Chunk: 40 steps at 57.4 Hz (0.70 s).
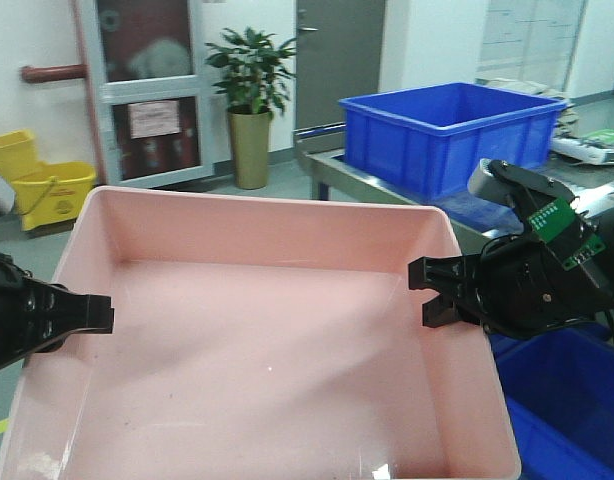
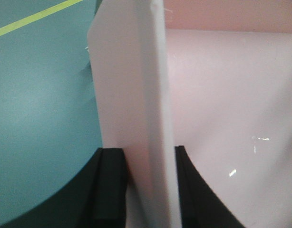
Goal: Grab pink bin and stack on right shelf
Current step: 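Hold the pink bin with both grippers while the base drives to the table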
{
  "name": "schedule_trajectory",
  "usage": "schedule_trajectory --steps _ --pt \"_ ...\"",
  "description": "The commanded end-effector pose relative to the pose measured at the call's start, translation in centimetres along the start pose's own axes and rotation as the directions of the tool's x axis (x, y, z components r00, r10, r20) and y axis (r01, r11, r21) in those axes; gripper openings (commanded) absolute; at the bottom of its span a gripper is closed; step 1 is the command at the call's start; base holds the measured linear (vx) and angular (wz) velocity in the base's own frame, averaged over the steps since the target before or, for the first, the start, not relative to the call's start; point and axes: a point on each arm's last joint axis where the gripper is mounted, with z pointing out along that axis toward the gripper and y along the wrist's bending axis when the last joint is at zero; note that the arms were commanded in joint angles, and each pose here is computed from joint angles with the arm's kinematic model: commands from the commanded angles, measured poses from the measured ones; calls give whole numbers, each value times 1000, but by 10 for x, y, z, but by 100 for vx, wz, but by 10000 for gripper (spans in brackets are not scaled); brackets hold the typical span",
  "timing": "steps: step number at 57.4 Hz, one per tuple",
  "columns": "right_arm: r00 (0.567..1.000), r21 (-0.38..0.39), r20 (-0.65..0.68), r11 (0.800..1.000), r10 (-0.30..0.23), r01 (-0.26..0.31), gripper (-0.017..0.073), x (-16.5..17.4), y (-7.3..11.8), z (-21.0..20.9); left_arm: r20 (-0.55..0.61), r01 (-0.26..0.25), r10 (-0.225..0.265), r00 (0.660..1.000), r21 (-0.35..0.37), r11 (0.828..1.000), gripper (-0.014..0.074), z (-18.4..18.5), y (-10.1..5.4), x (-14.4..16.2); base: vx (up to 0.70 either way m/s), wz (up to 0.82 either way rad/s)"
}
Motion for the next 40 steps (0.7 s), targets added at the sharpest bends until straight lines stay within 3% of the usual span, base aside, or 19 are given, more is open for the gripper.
schedule_trajectory --steps 1,19,40 --pt "986 0 164 1000 -17 17 -8 -18 1 -23 146 7 -12 989 40 999 -1 -22 -8 -17 47 -40" --pt "986 0 164 1000 -17 17 -8 -18 1 -23 145 6 -11 989 40 999 -1 -22 -8 -17 45 -52" --pt "986 0 164 1000 -17 17 -8 -18 1 -23 145 6 -11 989 40 999 -1 -22 -8 -17 41 -79"
